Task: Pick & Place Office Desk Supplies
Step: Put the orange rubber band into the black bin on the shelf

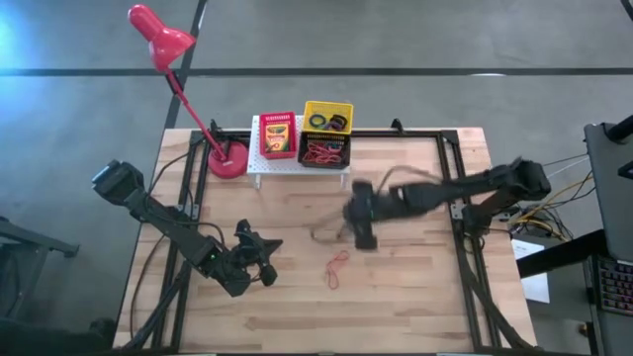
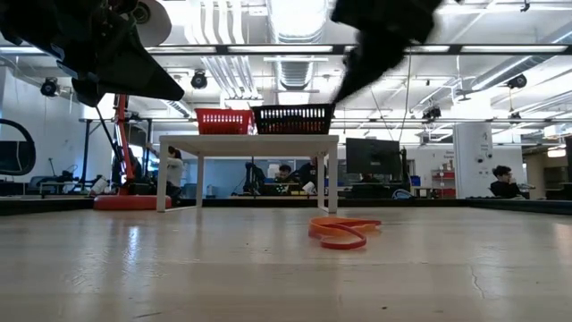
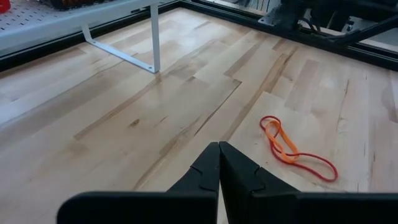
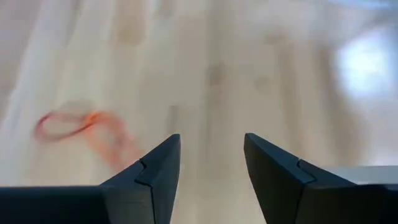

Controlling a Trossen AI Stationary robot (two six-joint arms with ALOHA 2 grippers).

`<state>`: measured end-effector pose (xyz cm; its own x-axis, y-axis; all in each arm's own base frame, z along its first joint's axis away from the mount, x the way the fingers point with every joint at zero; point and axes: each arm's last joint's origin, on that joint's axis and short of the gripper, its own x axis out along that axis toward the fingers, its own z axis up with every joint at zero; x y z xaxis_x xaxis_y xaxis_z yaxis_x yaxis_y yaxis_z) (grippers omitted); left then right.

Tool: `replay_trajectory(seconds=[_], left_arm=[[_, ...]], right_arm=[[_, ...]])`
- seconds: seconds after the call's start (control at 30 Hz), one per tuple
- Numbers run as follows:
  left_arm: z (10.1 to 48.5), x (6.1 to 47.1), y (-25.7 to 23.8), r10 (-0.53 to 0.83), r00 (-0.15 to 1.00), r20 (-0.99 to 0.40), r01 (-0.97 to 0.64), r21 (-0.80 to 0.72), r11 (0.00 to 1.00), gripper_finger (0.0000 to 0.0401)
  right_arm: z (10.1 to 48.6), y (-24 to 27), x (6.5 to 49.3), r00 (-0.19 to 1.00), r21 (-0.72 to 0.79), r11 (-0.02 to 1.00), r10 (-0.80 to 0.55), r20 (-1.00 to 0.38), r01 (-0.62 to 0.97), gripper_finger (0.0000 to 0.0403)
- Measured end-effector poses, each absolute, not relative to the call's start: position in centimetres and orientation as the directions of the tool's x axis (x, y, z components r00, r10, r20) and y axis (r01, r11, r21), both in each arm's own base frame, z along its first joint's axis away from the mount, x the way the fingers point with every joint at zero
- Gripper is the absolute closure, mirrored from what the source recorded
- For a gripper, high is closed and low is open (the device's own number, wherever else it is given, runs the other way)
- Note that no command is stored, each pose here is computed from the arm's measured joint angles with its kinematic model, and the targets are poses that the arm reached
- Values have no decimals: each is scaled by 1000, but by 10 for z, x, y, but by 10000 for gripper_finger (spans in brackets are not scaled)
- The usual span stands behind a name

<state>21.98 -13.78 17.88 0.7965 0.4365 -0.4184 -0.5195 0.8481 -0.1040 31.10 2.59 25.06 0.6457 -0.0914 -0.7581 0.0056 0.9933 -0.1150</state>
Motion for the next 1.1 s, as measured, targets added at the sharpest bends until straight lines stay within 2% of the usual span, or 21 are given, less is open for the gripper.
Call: replay_trajectory(seconds=[0.13, 0.27, 0.57, 0.7, 0.9, 1.1], left_arm=[[179, 220, -138, 437, 796, -418, -520, -104, 848, 393], [179, 220, -137, 438, 796, -418, -521, -103, 847, 393], [179, 220, -137, 442, 795, -416, -524, -101, 846, 393], [179, 220, -137, 443, 794, -416, -524, -100, 846, 393], [179, 220, -137, 443, 794, -416, -524, -101, 846, 393], [179, 221, -137, 442, 795, -415, -524, -103, 846, 393]], right_arm=[[206, 59, 295, 640, -81, 994, -17, -769, -71, 231], [173, 78, 278, 683, -42, 993, 46, -729, -112, 232], [130, 85, 270, 728, -19, 976, 150, -669, -218, 232], [115, 87, 276, 699, -58, 973, 119, -705, -224, 236], [105, 83, 291, 688, -113, 977, 45, -724, -182, 280], [110, 82, 297, 612, -101, 979, 28, -790, -175, 359]])
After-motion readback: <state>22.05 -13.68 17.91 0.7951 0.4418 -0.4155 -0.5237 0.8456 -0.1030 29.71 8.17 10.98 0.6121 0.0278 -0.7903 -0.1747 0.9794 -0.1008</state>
